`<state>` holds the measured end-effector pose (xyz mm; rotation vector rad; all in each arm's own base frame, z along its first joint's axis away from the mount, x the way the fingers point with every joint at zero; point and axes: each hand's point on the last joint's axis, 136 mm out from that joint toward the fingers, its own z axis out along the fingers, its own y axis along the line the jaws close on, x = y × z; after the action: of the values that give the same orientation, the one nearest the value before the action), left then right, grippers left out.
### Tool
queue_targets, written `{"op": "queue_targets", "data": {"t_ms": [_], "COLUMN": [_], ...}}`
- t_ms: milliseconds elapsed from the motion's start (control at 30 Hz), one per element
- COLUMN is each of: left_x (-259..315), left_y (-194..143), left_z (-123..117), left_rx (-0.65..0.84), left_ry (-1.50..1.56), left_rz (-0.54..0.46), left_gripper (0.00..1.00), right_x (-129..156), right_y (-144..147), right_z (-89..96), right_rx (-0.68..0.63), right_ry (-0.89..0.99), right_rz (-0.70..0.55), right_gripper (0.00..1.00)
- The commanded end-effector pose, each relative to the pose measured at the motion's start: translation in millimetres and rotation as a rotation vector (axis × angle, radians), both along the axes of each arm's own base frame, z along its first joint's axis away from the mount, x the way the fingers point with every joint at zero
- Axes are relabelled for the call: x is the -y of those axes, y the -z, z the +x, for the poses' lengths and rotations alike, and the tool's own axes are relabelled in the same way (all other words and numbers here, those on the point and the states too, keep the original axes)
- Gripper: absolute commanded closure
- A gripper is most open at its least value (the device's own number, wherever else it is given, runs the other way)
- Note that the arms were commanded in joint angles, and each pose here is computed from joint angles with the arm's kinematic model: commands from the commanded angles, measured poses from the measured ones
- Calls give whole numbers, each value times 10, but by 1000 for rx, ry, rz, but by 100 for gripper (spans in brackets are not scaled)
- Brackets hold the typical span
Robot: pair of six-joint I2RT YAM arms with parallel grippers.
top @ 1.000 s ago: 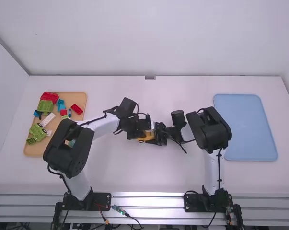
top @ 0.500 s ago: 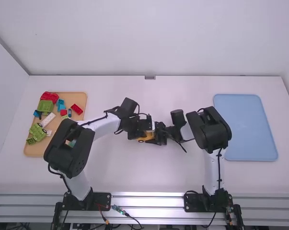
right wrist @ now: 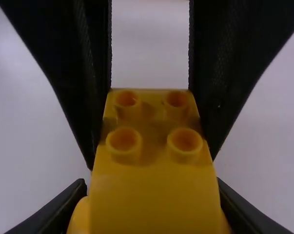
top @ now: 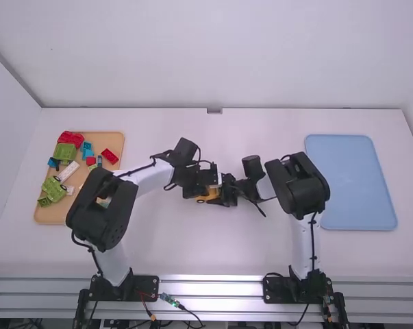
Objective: Assemble lego blocks to make yellow taxi
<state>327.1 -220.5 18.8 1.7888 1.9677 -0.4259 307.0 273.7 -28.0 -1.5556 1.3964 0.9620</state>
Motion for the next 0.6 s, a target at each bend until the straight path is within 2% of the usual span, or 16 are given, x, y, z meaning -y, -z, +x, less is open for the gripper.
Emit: {"op": "queue_targets", "data": {"t_ms": [0, 433, 500, 567], "left_x": [-174, -149, -133, -121], "left_y": [538, 431, 406, 390], "left_z": [-259, -123, -115, -103], "left_rx": [-109, -82, -83, -82], "left_ry": [2, -2, 3, 2], "left_rz": [140, 124, 119, 114], "left_gripper": [99, 98, 93, 82], "right_x": [-81, -36, -40, -42], "right_y": [142, 132, 134, 139], "right_z": [-113, -113, -107, -95], "right_rx": [15, 43, 32, 21], "right_ry": [-9, 3, 2, 3], "right_rz": [-48, -33, -36, -42], "right_gripper": [82, 82, 82, 82]}}
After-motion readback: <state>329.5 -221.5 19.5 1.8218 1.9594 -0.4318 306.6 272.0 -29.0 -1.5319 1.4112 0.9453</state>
